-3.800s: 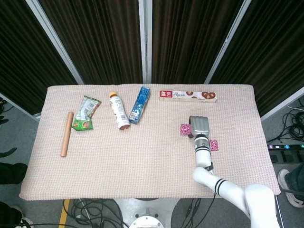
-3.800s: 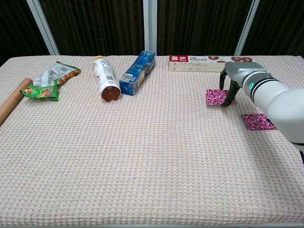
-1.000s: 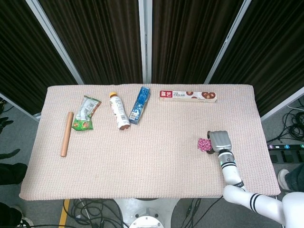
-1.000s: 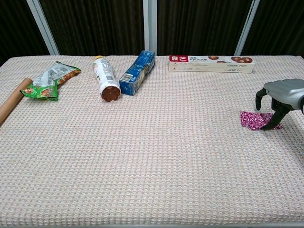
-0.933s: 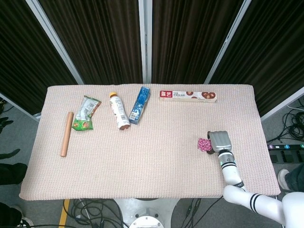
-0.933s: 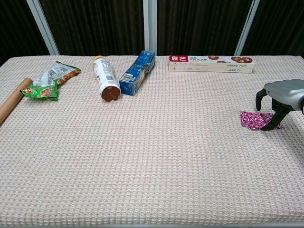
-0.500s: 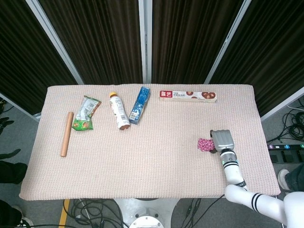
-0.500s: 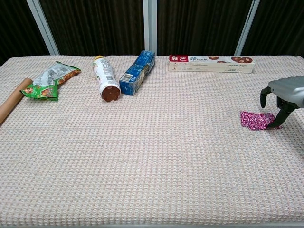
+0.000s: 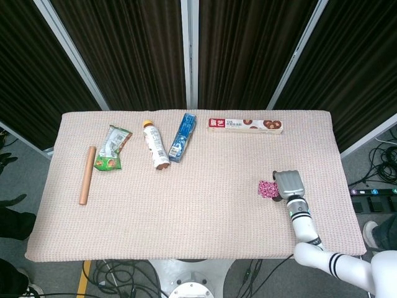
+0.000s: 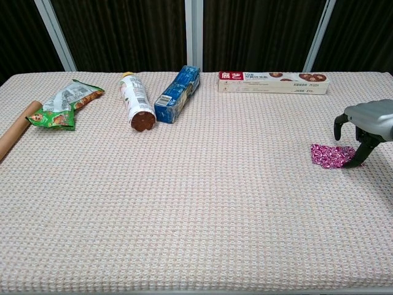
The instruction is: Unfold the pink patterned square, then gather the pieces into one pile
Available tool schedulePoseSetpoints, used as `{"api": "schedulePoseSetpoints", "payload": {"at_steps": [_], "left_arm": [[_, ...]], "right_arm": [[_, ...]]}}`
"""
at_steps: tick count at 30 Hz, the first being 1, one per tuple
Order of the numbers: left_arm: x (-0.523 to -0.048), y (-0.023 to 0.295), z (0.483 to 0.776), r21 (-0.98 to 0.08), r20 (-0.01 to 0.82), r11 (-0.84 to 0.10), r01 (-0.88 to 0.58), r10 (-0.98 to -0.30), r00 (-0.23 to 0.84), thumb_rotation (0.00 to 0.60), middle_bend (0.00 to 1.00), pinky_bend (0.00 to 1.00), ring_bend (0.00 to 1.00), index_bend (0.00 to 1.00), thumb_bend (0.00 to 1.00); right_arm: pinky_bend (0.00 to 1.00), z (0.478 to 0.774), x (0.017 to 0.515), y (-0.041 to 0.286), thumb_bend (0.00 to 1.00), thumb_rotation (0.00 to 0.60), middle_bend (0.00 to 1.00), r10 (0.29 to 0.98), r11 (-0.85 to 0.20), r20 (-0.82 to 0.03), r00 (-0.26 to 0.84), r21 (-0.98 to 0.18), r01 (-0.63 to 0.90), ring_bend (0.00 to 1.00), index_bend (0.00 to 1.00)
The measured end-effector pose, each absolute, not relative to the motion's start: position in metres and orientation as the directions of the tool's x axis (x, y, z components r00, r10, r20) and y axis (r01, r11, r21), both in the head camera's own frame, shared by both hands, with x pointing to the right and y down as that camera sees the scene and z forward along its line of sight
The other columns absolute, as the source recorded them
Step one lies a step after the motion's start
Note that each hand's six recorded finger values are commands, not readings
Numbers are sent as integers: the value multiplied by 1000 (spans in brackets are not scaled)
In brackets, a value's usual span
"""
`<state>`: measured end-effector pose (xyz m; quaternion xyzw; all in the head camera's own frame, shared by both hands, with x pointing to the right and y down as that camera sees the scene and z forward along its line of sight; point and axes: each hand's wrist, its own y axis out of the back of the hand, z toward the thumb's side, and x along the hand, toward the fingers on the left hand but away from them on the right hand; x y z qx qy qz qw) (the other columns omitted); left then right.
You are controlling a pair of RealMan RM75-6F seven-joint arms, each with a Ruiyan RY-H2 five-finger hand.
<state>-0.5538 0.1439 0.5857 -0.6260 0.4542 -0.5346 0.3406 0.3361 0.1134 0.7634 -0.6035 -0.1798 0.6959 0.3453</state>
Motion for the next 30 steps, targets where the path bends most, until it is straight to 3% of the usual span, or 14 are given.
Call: {"api": "schedulePoseSetpoints", "payload": {"at_steps": [30], "left_arm": [[-549,139,585,-915,352,-347,-207,-936,15,600,226,264,165,230,51]], "right_arm": [[1000,759,347,104,0,496,1000,718,-682,-694,-57,-684,-258,1000,363]]}}
